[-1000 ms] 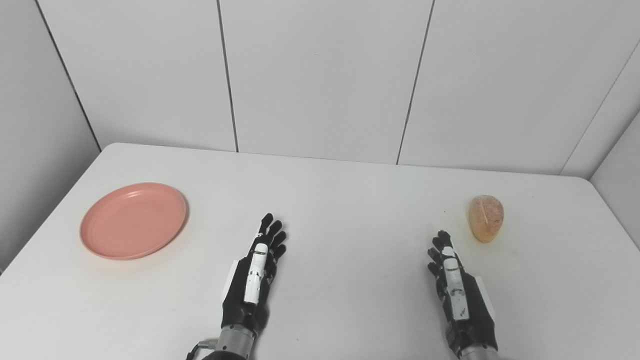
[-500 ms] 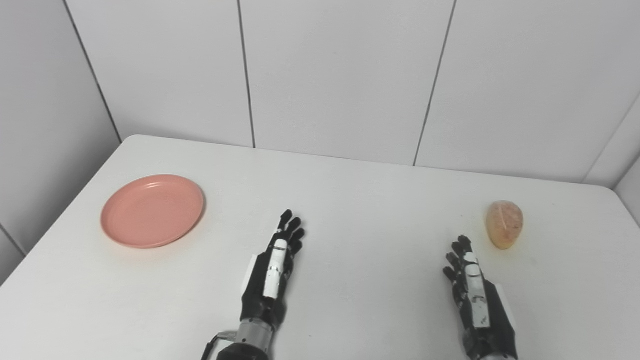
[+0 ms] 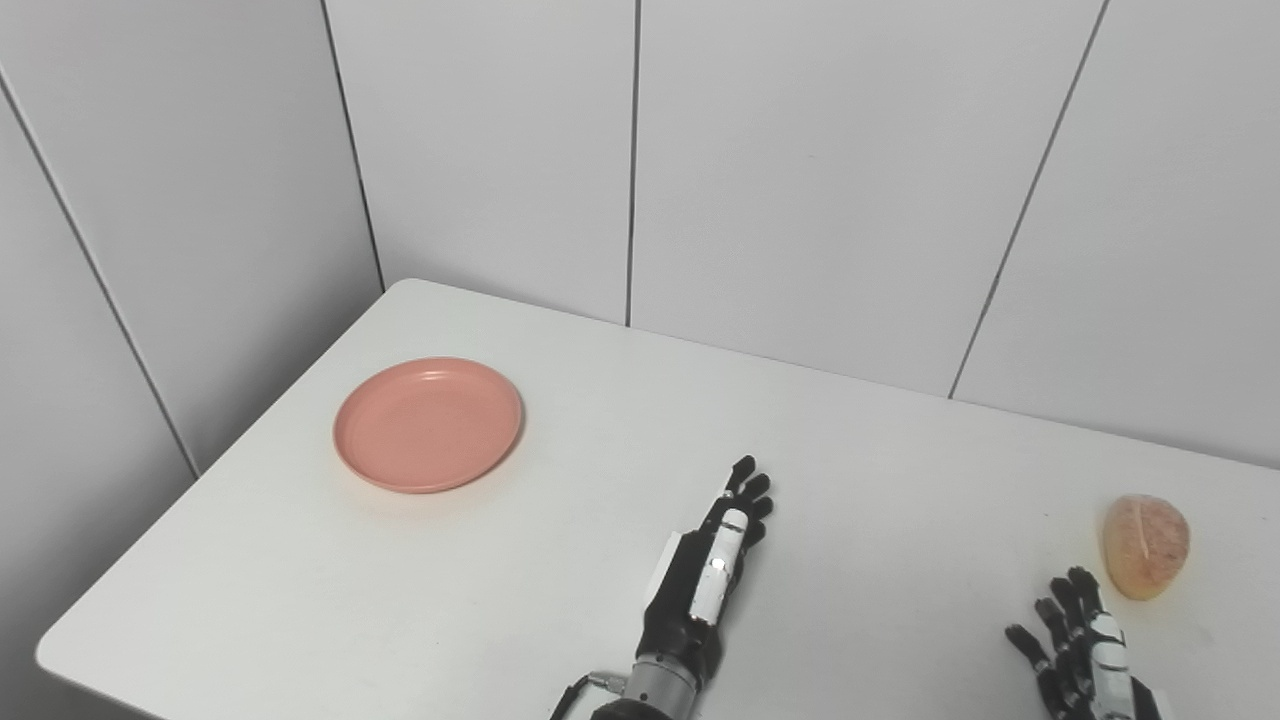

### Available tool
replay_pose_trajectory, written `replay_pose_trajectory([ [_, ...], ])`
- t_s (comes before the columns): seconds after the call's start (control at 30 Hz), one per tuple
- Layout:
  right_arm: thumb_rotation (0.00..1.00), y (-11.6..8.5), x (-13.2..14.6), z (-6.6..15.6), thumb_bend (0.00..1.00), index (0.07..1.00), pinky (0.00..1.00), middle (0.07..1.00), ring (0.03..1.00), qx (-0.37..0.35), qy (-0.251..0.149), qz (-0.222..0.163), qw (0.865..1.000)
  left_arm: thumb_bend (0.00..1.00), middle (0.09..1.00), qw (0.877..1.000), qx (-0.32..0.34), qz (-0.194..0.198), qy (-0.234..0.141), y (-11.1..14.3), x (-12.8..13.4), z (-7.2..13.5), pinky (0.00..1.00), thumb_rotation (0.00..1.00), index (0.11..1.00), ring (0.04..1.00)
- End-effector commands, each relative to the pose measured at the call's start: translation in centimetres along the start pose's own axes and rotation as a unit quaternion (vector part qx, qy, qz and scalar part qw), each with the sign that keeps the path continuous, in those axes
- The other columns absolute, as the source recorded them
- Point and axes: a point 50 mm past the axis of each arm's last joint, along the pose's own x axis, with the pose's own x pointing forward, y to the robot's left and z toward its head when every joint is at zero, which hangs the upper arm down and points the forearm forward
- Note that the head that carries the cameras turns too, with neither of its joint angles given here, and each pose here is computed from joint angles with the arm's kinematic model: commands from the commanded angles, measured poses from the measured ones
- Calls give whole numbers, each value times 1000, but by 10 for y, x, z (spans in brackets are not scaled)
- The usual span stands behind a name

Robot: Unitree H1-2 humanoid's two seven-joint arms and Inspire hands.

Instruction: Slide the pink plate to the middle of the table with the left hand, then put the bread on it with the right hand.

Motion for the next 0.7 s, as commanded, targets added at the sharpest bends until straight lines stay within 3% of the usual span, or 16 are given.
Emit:
replay_pose_trajectory([
  [0.0, 1000, -4, 4, 11, 290, 1000, 1000, 1000, 1000, -8, -24, -6, 1000, 361, 958, 999, -10, 11, 32, -8, -13, -24, 976, 1000, 948, 950],
  [0.67, 1000, -1, 7, 13, 305, 1000, 1000, 1000, 1000, -5, -21, -6, 1000, 374, 966, 999, -7, 9, 31, -9, -9, -19, 987, 1000, 956, 956],
])
